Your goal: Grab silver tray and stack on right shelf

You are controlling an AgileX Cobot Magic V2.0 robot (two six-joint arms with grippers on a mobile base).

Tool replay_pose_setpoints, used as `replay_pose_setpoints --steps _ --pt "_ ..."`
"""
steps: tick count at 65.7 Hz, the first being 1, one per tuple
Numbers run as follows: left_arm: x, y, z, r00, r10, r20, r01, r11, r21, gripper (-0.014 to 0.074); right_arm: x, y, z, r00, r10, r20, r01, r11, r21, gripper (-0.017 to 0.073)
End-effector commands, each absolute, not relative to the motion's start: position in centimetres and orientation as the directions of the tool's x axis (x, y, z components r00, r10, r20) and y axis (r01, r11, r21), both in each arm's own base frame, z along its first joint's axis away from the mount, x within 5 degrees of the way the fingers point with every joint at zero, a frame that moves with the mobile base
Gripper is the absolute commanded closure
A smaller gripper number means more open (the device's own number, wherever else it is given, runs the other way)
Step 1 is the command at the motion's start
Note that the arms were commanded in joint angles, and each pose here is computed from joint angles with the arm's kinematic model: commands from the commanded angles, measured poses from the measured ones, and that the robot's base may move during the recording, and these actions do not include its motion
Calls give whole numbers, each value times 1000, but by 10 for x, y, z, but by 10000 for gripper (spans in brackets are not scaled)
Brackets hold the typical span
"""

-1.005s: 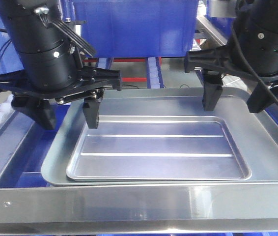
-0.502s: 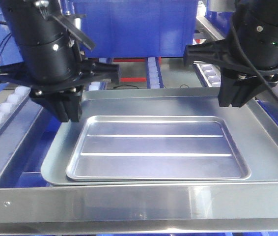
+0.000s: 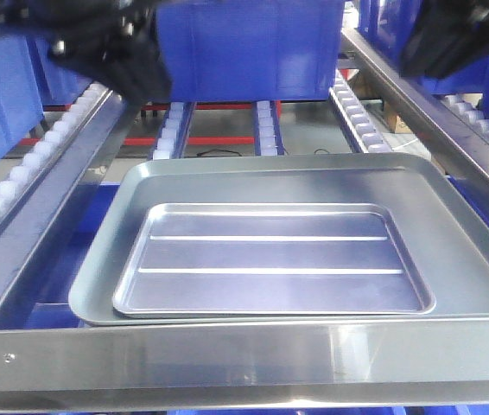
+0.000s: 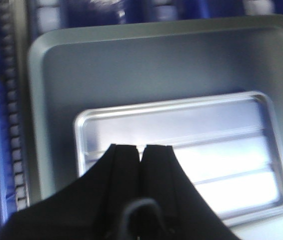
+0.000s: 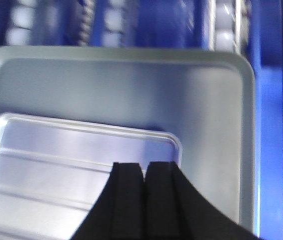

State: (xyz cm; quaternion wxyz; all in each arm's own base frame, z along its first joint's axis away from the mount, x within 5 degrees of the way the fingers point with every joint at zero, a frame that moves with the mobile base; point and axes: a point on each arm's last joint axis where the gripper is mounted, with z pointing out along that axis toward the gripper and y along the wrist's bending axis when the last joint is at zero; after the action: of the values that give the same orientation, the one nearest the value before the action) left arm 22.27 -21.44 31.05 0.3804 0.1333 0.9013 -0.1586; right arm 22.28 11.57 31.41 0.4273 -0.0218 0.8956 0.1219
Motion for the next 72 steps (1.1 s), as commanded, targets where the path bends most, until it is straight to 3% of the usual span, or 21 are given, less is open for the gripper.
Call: replay_pose_setpoints --steps 1,12,28,40,52,72 --pt "200 -214 338 -577 116 -809 459 865 -203 689 204 111 338 -504 40 -863 -250 949 190 510" --pt "170 -202 339 -539 98 -837 516 823 -236 689 164 94 338 -437 32 -899 -309 933 183 510" --pt "136 -165 343 -442 10 -897 607 740 -291 689 110 56 340 -311 116 -943 -337 915 224 510" --pt "108 -138 339 -206 35 -978 747 651 -134 689 89 41 335 -222 88 -971 -371 913 168 510" --pt "83 -100 344 -99 -24 -995 744 662 -90 689 84 37 335 -162 4 -987 -395 916 68 510" --pt "56 -55 351 -10 -155 -988 720 684 -115 689 79 38 342 -96 38 -995 -429 900 75 510"
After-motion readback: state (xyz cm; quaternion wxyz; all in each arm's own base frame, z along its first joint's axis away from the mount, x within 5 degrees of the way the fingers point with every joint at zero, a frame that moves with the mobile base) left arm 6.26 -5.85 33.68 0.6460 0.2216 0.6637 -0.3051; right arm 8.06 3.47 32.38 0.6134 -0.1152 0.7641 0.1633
